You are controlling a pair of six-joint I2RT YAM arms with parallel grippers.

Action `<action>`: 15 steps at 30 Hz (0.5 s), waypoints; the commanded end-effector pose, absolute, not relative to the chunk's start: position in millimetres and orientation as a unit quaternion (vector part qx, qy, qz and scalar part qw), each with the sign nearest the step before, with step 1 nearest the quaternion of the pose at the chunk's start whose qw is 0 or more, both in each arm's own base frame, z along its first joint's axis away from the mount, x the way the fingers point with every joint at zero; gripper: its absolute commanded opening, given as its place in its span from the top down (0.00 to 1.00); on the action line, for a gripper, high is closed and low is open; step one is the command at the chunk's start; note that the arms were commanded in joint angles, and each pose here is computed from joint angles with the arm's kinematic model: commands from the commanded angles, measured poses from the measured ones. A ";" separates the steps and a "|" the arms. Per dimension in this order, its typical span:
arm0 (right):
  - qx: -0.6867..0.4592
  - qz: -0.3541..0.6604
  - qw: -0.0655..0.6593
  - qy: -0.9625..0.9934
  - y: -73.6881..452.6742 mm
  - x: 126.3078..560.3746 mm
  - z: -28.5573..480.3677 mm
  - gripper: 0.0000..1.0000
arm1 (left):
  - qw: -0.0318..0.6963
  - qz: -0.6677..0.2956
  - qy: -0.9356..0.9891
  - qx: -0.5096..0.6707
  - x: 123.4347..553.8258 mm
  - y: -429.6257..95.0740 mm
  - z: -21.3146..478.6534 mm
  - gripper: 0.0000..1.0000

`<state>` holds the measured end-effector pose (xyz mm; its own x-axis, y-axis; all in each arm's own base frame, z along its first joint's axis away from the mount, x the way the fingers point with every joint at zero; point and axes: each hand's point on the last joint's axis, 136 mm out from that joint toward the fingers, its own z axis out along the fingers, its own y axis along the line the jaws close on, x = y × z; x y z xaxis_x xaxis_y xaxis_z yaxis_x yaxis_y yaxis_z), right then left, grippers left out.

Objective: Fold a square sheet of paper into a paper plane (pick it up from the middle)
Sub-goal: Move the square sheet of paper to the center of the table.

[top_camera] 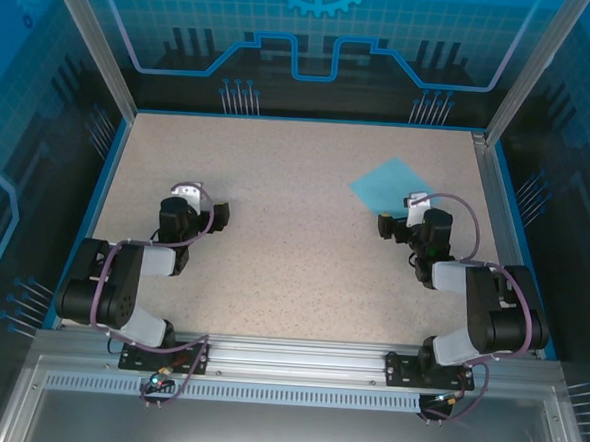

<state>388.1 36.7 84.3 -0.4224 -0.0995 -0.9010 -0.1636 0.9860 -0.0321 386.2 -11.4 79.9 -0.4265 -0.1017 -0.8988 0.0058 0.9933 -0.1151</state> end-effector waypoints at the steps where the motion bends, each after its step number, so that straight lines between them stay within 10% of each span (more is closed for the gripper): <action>1: -0.089 0.021 0.553 0.828 38.9 394.6 98.4 0.01 | 0.571 -0.049 0.819 -0.023 386.8 -9.0 105.0 0.01; 15: 0.079 0.133 0.327 0.932 44.8 387.6 140.8 0.01 | 0.502 -0.034 0.819 -0.277 371.2 41.9 163.2 0.01</action>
